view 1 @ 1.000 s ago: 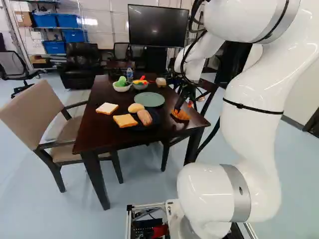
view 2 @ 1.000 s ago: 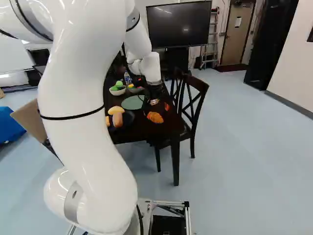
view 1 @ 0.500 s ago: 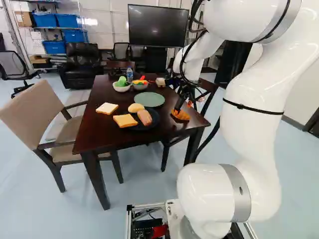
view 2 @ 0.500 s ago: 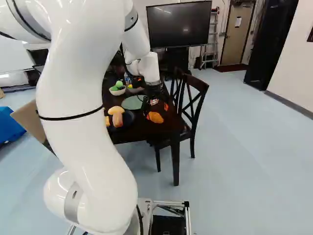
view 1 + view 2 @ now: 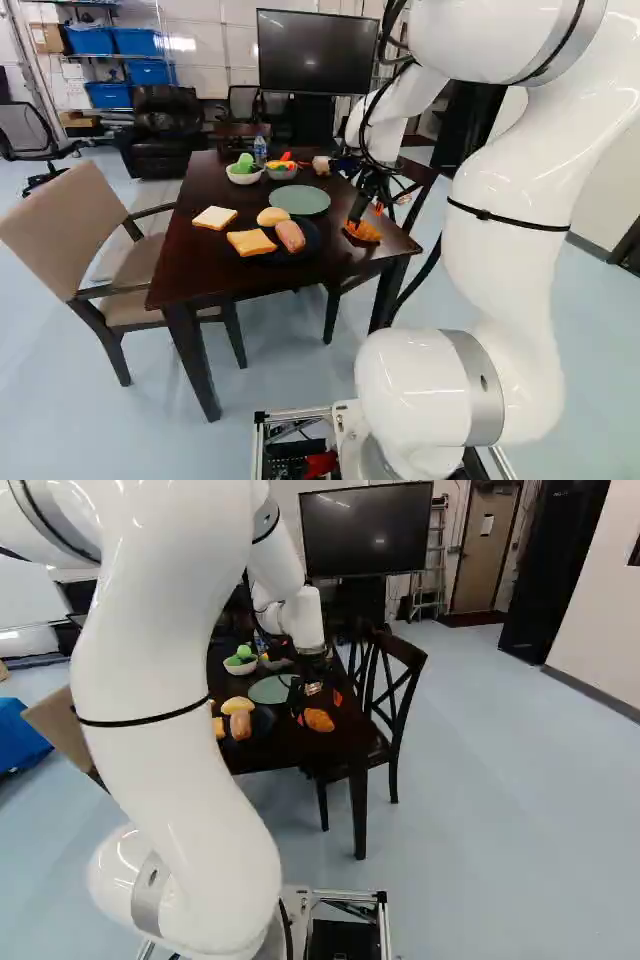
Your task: Move the croissant to the empty plate
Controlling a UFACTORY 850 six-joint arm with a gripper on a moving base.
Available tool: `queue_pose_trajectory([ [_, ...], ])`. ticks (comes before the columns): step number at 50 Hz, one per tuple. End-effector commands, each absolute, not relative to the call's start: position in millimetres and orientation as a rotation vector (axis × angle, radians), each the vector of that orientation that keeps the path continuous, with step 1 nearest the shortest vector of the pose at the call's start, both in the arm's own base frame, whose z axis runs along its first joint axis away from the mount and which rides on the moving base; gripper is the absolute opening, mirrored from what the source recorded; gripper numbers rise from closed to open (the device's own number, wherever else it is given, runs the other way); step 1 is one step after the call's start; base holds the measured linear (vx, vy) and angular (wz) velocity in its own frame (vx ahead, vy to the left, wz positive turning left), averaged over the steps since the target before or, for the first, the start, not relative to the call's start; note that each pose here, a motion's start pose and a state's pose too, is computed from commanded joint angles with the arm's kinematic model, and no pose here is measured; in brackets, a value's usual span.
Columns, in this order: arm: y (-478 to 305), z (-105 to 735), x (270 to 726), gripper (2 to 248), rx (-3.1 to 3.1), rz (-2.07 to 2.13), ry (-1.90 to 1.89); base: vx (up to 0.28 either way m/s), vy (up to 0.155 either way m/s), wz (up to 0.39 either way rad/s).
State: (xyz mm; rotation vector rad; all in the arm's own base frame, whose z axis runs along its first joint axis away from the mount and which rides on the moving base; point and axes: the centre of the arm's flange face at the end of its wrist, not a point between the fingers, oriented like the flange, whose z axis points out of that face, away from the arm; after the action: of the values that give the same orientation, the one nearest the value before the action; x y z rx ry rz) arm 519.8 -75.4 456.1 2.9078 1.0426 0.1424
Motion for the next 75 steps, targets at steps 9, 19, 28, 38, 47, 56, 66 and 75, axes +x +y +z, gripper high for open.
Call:
queue_pose_trajectory([
  [9,-75.4,456.1,519.8,240,2.908,0.142,1.043,0.000,0.000,0.000],
  [19,-75.4,456.1,519.8,215,2.908,0.142,1.043,0.000,0.000,0.000],
  [28,-75.3,456.0,519.0,190,2.912,0.130,1.044,0.000,0.000,0.000],
  [38,-75.0,455.8,516.9,166,2.924,0.098,1.048,0.000,0.000,0.000],
  [47,-74.9,455.8,516.5,152,2.926,0.091,1.049,0.000,0.000,0.000],
  [56,-74.9,455.8,516.5,154,2.926,0.091,1.049,0.000,0.000,0.000],
  [66,-74.9,455.8,516.5,154,2.926,0.091,1.049,0.000,0.000,0.000],
  [75,-74.9,455.8,516.5,131,2.926,0.091,1.049,0.000,0.000,0.000],
])
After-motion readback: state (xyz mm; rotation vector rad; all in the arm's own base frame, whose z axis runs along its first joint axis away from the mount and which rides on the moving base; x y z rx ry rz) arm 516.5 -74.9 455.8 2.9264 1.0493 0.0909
